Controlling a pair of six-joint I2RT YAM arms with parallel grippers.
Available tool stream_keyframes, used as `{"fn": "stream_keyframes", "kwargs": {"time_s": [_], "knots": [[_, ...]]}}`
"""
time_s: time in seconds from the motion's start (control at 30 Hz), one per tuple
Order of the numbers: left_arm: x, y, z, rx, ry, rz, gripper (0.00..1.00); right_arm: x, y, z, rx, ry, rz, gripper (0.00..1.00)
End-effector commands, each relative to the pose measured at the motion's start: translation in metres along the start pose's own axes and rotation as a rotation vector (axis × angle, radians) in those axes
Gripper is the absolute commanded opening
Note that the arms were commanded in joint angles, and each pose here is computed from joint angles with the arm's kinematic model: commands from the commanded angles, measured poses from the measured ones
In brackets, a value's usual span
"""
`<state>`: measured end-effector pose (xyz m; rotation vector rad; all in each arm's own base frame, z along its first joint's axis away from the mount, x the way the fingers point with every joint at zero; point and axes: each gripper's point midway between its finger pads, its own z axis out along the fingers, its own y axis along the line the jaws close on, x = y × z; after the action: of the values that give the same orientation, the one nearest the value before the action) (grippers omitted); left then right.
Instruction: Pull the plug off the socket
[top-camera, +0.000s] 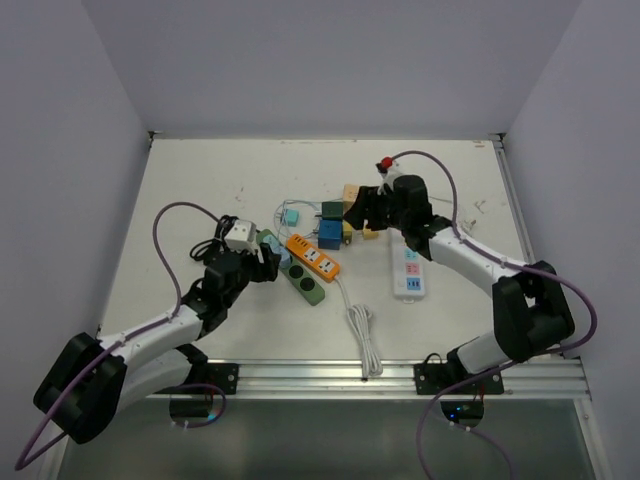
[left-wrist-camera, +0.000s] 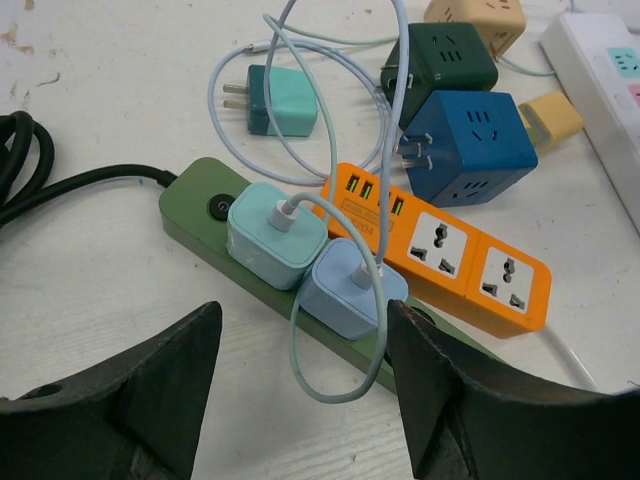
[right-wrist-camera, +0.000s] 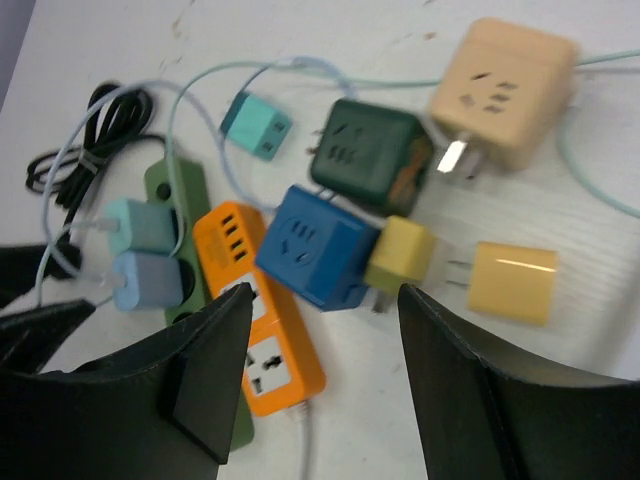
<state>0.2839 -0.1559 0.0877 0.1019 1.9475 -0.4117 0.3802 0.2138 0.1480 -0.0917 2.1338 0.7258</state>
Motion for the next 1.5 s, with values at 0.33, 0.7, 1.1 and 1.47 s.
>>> {"fn": "stream_keyframes", "kwargs": {"time_s": [0.33, 0.7, 1.1, 1.47], "knots": [[-0.035, 0.037, -0.027, -0.181, -0.205, -0.08, 0.81, 0.076, 0.132, 0.042, -0.229, 0.125, -0.411, 0.59], [-0.038, 0.057, -0.036, -0.292, -0.241, -0.119, 0.87, 0.11, 0.171, 0.069, -0.273, 0.167, -0.498, 0.6], [-0.032, 0.059, -0.03, -0.312, -0.201, -0.102, 0.9, 0.115, 0.159, 0.093, -0.101, 0.136, -0.527, 0.51], [-0.029, 0.053, -0.025, -0.285, -0.179, -0.087, 0.79, 0.129, 0.162, 0.067, -0.204, 0.187, -0.592, 0.1]]}}
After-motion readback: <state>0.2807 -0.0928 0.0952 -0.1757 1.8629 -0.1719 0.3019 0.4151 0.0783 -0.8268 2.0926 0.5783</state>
